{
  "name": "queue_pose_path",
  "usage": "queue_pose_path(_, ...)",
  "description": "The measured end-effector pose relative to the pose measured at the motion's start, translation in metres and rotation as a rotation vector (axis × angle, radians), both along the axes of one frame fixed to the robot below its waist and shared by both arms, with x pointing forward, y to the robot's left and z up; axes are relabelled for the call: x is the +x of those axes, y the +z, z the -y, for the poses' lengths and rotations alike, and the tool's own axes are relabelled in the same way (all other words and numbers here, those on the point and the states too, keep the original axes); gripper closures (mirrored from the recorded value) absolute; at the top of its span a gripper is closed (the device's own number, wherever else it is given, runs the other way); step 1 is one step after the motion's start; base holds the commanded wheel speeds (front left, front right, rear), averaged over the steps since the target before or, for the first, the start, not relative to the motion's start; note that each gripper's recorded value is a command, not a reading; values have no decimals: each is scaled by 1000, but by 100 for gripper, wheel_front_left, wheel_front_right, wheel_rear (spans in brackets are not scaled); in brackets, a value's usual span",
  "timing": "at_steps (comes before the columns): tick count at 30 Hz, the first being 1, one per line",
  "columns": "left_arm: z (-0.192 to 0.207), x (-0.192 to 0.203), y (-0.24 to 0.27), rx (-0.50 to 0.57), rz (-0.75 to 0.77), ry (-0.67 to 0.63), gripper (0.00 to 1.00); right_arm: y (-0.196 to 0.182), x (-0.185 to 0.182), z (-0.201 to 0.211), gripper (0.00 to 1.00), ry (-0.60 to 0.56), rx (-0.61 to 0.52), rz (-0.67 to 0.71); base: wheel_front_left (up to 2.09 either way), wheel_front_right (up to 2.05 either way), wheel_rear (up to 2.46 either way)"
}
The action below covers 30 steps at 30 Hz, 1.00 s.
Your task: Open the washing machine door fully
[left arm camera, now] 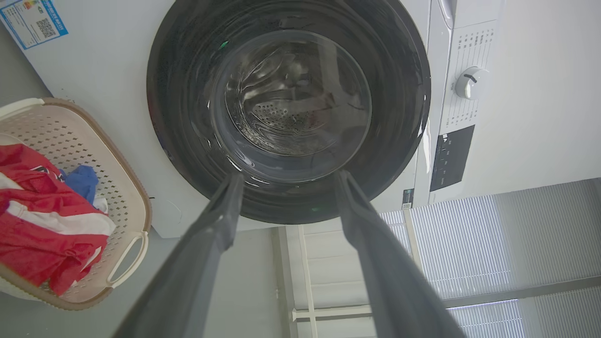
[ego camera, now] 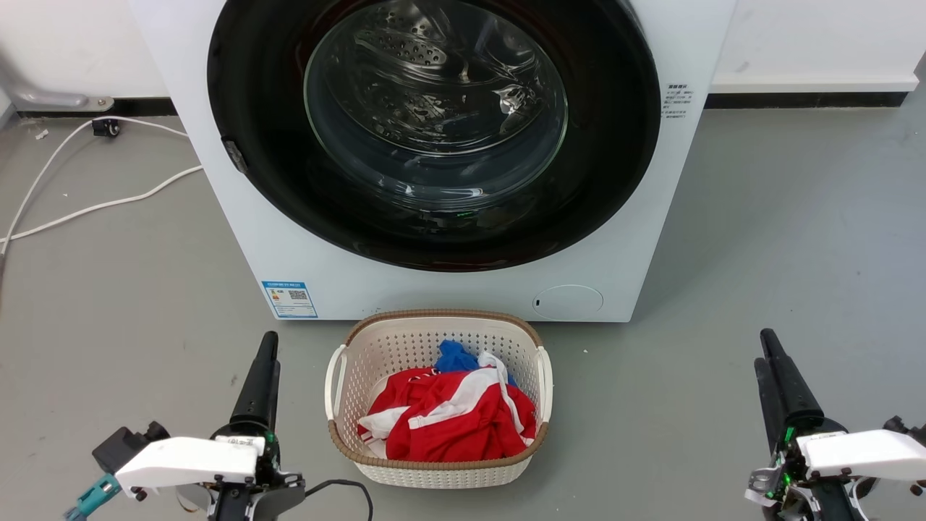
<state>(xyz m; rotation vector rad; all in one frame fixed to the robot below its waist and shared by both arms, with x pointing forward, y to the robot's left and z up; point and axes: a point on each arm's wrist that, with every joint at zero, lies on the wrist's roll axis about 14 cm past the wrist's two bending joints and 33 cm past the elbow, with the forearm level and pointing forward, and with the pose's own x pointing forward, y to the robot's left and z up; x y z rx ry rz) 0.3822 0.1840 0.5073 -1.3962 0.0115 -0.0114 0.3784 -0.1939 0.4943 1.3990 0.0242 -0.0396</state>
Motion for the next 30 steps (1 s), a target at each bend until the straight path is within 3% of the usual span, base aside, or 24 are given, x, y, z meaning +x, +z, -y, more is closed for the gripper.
queue_pose_path(20,8,2,21,437,83,-21,0,18,-1,-10,0,42,-502,53,0,0,0)
queue_pose_path(30,9,0,17,667,88,-32,0,20,-5,-16,0,73,-684,63,0,0,0)
